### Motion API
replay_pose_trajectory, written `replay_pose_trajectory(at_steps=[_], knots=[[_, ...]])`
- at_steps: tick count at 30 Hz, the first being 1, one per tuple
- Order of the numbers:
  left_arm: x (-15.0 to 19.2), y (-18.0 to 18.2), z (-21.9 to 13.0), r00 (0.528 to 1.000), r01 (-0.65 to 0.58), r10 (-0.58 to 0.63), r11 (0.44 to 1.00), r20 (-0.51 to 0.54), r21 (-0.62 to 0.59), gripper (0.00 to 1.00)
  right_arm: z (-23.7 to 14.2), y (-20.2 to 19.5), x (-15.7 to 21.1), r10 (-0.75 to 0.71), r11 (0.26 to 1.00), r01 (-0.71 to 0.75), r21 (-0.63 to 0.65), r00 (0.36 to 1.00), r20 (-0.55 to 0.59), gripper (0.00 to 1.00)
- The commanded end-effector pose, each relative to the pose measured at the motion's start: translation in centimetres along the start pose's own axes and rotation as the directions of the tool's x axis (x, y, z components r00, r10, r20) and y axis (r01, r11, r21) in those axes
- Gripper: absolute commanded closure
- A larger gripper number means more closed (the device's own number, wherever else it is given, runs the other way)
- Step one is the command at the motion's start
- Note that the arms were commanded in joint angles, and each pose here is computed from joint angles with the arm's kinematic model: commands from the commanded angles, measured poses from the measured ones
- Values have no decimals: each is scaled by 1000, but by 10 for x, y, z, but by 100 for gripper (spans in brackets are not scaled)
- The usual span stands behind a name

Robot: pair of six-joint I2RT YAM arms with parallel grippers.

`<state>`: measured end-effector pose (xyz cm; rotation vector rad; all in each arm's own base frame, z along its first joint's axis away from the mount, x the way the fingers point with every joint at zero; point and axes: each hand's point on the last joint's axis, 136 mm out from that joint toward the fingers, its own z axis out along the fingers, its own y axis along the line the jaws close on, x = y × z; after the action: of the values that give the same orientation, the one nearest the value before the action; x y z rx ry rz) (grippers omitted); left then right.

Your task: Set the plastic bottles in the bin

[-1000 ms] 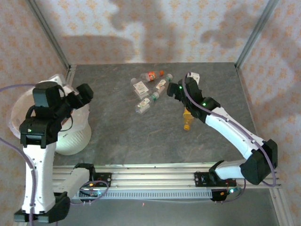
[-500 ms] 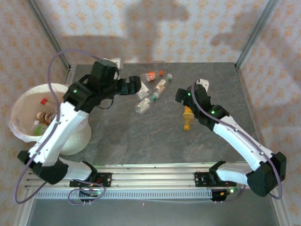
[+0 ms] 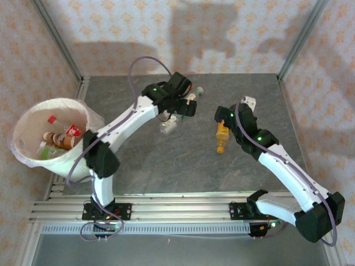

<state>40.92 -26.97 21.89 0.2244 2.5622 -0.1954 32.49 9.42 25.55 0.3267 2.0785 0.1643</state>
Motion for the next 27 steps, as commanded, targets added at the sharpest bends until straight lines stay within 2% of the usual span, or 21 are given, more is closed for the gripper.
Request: replay_pose_trajectory(at_steps=[1, 5, 8, 10, 13, 21, 27], knots=[[7, 17, 14, 997, -56, 52, 995, -59, -81, 0, -2, -11, 3, -20, 999, 19, 36, 1000, 2, 1], [13, 33, 44, 993, -30, 21, 997, -118, -75, 0, -1, -10, 5, -17, 999, 17, 31, 1000, -4, 1], [20, 41, 59, 986, 22, -22, 1000, -164, -7, 0, -1, -11, 6, -20, 999, 21, 34, 1000, -9, 1], [29, 40, 65, 982, -21, 28, 999, -187, 36, 0, -1, -12, 7, -22, 999, 22, 38, 1000, -11, 1], [44, 51, 72, 971, -92, 95, 996, -220, 22, 0, -1, -14, 8, -25, 999, 25, 43, 1000, -15, 1], [54, 56, 97, 963, -195, 200, 980, -182, 41, 0, -1, -12, 10, 7, 999, -6, 31, 1000, -20, 1], [69, 59, 117, 937, -279, 279, 960, -211, 34, 2, -3, -12, 11, 10, 1000, -10, 29, 1000, -26, 1]])
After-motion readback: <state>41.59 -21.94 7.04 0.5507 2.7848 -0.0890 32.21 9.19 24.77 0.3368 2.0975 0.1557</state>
